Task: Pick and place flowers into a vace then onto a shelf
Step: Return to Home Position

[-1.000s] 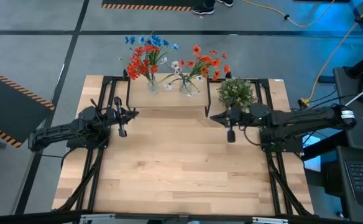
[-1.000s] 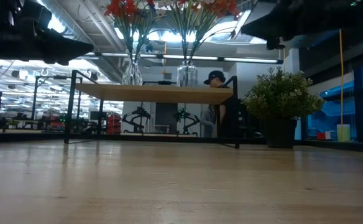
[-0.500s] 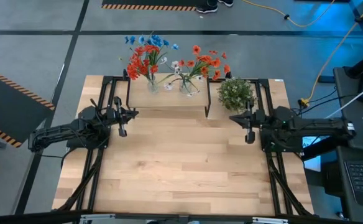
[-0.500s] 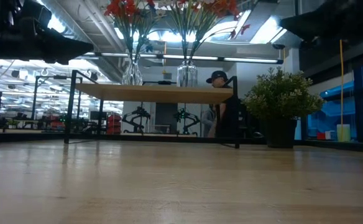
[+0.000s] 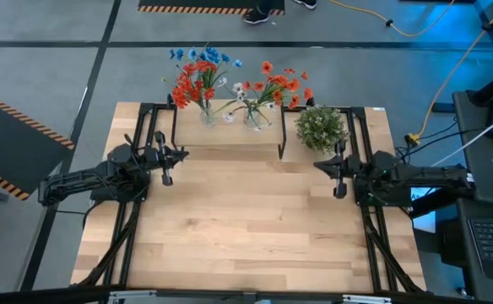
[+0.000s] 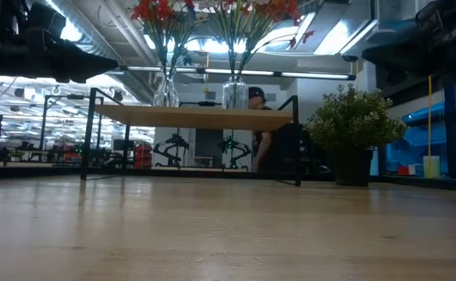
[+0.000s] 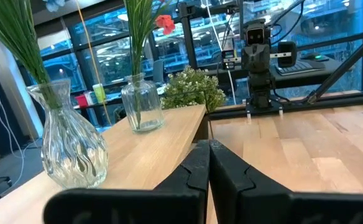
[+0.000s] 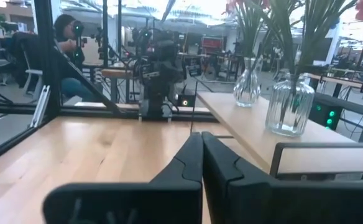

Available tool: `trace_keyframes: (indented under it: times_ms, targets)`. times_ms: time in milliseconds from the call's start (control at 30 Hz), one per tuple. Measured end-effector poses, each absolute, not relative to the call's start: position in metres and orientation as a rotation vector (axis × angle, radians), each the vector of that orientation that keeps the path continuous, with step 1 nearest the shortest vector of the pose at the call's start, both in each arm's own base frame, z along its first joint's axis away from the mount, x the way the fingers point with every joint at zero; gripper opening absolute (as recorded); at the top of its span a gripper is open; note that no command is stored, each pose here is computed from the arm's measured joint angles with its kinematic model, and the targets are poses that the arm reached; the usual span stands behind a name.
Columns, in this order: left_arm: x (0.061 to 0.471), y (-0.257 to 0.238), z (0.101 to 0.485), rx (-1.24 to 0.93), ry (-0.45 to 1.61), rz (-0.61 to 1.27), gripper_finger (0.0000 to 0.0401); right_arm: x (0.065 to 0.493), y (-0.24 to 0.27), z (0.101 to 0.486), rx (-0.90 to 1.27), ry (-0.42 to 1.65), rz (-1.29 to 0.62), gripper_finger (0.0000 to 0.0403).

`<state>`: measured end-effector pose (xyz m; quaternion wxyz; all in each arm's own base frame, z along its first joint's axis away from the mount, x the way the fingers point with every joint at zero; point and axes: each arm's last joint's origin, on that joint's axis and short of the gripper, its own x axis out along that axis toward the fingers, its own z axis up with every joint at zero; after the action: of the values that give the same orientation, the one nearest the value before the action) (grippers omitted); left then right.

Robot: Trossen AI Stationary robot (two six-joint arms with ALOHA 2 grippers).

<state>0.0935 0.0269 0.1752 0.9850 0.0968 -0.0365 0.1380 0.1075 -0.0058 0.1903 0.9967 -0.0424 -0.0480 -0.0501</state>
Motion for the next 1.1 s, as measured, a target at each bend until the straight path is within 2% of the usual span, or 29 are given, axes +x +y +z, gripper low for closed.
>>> trace_keyframes:
  times_ms: [500, 800, 1100]
  targets:
    - [0.094, 0.026, 0.174, 0.153, -0.065, 0.262, 0.0003, 0.107, -0.006, 0.178, -0.109, -0.103, -0.102, 0.0000]
    - [0.094, 0.027, 0.171, 0.074, -0.045, 0.258, 0.0003, 0.107, -0.006, 0.176, -0.055, -0.088, -0.099, 0.0022]
    - [0.094, 0.027, 0.168, 0.001, -0.025, 0.263, 0.0003, 0.107, -0.006, 0.176, -0.057, -0.086, -0.099, 0.0025]
